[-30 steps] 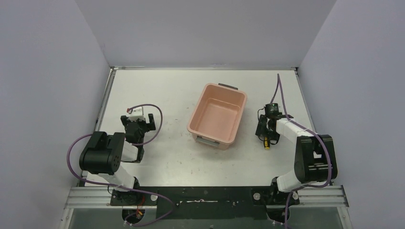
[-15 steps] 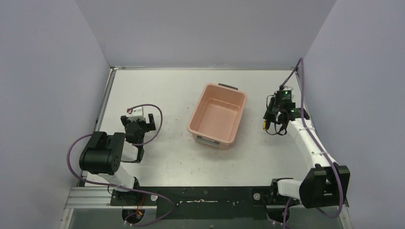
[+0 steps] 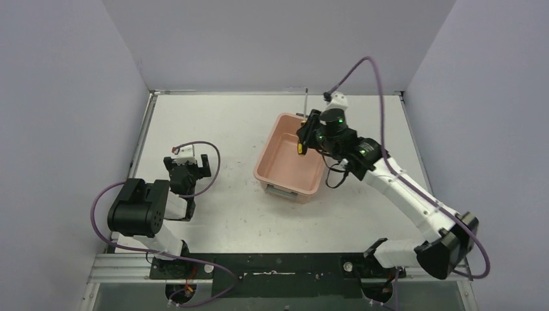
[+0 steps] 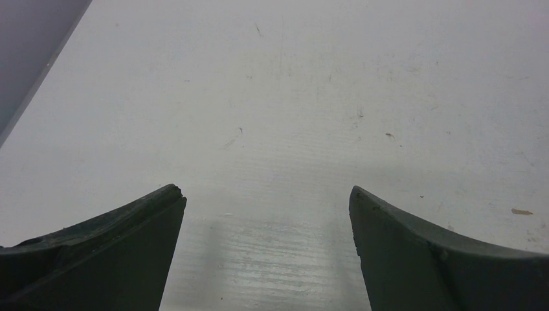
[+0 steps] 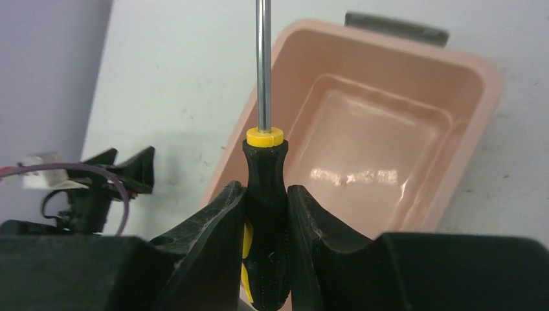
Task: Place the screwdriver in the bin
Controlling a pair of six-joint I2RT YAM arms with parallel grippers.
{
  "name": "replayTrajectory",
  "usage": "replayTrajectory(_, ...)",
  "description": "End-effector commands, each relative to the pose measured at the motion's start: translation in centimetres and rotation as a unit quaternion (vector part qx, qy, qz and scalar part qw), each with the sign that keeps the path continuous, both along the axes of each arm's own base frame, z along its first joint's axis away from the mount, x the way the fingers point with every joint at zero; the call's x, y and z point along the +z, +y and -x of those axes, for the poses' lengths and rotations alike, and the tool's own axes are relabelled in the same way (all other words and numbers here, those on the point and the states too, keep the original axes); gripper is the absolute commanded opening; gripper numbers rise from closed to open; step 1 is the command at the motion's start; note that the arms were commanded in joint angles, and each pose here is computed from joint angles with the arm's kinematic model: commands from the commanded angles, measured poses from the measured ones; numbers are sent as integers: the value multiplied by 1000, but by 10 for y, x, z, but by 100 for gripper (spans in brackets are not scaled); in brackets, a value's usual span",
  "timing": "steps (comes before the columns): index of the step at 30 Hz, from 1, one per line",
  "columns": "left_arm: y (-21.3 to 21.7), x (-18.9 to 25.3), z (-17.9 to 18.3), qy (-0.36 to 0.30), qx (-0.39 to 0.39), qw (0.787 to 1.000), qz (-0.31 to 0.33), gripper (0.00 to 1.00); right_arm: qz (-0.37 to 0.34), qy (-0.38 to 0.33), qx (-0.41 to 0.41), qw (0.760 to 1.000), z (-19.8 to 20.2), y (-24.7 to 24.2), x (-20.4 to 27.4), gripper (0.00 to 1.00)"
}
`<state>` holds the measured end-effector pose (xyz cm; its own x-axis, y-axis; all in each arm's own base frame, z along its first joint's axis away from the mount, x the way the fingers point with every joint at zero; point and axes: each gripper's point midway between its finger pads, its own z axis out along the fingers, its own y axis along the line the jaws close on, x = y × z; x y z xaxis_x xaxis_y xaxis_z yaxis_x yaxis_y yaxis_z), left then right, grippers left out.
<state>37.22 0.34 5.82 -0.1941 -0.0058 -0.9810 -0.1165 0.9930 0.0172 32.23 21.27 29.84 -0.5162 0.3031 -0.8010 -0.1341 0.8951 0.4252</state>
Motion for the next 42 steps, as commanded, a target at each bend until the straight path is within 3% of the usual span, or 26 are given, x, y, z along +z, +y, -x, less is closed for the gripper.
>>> replayTrajectory(1,0,15,-9,-27,0,1000,6,97,15,57,1,998,-13,37,-69,0)
replayTrajectory(10,0,15,-9,-26,0,1000,6,97,100,158,-22,982,-6,31,-190,0)
replayTrajectory(17,0,15,-8,-26,0,1000,6,97,141,199,-24,969,-9,31,-243,0)
replayTrajectory(21,0,15,-9,-27,0,1000,5,97,151,205,-31,967,-13,31,-250,15)
replayTrajectory(25,0,15,-8,-26,0,1000,6,97,148,196,-34,969,-17,34,-235,53)
replayTrajectory(28,0,15,-9,-27,0,1000,6,97,147,181,-28,972,-21,36,-214,74)
replayTrajectory(36,0,15,-8,-27,0,1000,6,97,142,73,2,987,-30,26,-108,100)
replayTrajectory(42,0,15,-9,-27,0,1000,6,97,129,-19,-38,991,-38,-50,-42,100)
